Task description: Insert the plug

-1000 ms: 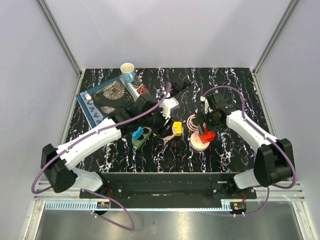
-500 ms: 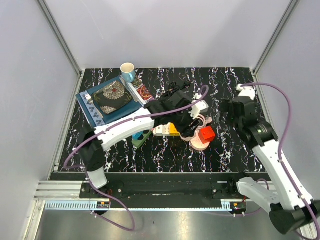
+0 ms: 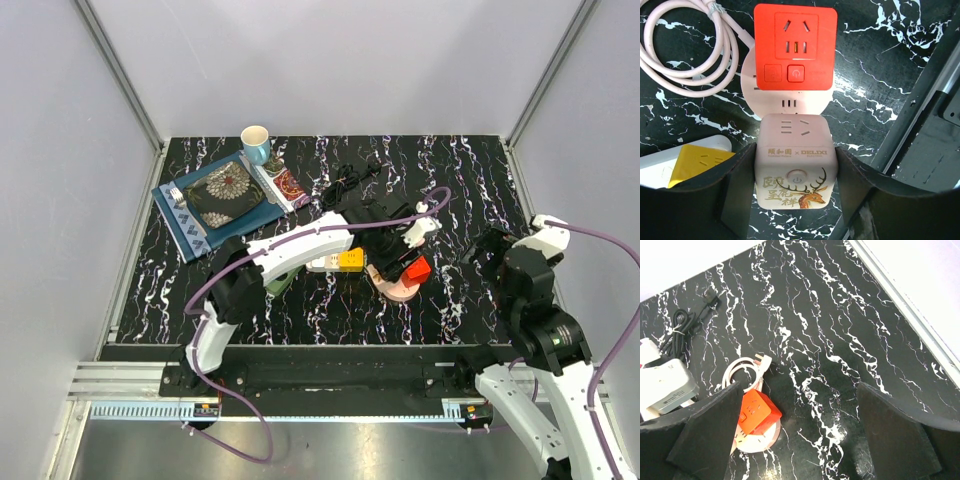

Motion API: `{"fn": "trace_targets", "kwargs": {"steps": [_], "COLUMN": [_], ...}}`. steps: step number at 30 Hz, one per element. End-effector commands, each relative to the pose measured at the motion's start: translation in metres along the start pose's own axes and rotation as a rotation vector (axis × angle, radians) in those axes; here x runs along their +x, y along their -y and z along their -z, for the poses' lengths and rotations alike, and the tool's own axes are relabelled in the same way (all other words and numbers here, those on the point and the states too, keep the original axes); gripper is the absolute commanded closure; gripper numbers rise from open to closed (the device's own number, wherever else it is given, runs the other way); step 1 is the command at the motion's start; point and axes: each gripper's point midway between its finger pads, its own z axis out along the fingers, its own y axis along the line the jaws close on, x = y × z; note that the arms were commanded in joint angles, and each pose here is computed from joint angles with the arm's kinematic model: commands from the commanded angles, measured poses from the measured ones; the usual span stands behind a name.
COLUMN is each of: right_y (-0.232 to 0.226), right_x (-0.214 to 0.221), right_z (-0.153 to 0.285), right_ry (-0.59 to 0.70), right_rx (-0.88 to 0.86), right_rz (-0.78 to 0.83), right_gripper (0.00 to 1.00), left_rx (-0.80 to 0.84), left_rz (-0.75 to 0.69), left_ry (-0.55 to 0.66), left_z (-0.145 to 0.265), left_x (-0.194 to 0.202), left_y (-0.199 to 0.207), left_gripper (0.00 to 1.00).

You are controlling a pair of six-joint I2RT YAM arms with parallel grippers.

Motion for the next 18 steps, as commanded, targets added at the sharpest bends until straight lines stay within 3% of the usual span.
{"fn": "trace_targets", "kwargs": {"steps": [1, 18], "right_y": [0.007, 0.007], "right_x": [-0.016, -0.005], "right_z": [0.003, 0.002], "right_ry": [0.081, 0.060], "right_rx": [0.025, 0.007], "right_rz": [-0.015, 0.015], "right_gripper": [0.00, 0.00], "left_rx": [-0.032, -0.018], "left_rz": [-0.024, -0.027], "left_ry": [0.057, -0.009], "left_z": [0.004, -0.021], "left_x": [-0.026, -0.010], "left_y": [-0.004, -0.007], "left_gripper": [1.00, 1.00]}}
